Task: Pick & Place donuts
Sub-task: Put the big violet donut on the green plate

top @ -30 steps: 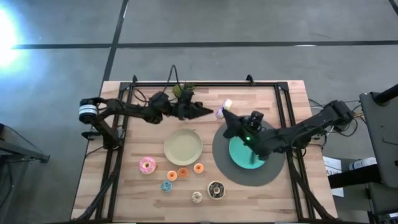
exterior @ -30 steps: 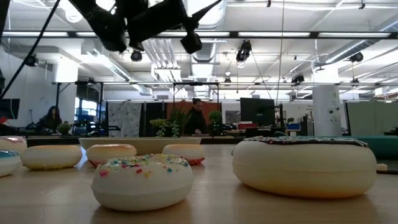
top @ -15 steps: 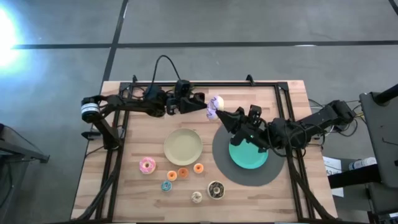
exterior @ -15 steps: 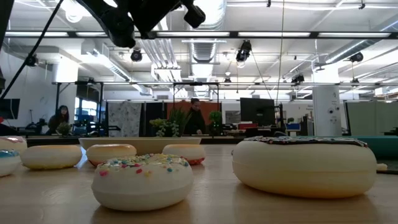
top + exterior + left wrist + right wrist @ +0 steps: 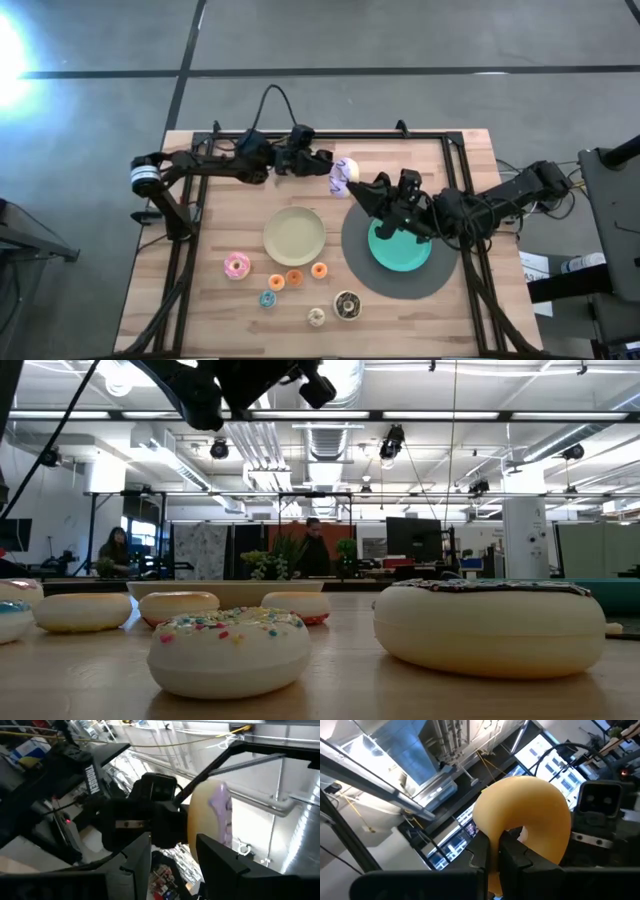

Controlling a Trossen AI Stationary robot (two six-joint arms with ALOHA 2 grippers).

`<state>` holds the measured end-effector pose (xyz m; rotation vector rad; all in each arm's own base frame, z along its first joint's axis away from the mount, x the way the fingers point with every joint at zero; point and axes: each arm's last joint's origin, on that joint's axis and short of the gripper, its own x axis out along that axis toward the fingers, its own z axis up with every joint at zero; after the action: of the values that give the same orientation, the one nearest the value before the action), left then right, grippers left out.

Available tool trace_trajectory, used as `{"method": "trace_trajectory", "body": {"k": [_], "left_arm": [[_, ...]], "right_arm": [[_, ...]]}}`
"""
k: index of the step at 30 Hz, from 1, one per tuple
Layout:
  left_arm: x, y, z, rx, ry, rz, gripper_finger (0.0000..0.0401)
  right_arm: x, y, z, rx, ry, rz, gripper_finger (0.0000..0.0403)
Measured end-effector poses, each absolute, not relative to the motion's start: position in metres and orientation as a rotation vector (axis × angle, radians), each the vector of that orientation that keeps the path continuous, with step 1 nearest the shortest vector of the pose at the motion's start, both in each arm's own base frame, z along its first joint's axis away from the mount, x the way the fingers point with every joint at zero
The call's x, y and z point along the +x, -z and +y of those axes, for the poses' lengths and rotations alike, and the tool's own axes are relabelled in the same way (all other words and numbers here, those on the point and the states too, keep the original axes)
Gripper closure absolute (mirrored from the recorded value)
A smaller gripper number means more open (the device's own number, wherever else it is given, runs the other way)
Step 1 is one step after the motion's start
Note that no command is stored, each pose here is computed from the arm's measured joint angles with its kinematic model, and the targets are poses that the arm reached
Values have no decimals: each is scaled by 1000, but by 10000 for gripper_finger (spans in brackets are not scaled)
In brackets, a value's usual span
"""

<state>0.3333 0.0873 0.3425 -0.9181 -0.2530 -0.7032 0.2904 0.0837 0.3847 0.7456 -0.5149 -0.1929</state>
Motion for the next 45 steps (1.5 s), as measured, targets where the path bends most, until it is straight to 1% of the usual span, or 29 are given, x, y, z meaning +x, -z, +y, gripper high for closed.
{"method": "trace_trajectory", "body": {"k": [6,9,12,20,23,38,45], "left_arm": [[331,-367,84,-810,742,-327,270],[330,-372,84,-783,750,-342,270],[332,-369,82,-799,751,-310,267],[336,-365,80,-811,724,-277,224],[337,-364,81,-815,712,-267,215],[340,-371,67,-779,760,-267,213],[344,-365,65,-755,748,-215,213]], "right_arm": [[291,-382,84,741,196,-506,390],[290,-382,84,742,195,-508,390],[290,-382,84,744,193,-511,390],[290,-380,84,753,187,-507,390],[290,-380,84,755,186,-507,390],[291,-373,82,770,184,-494,390],[292,-373,80,770,195,-496,390]]}}
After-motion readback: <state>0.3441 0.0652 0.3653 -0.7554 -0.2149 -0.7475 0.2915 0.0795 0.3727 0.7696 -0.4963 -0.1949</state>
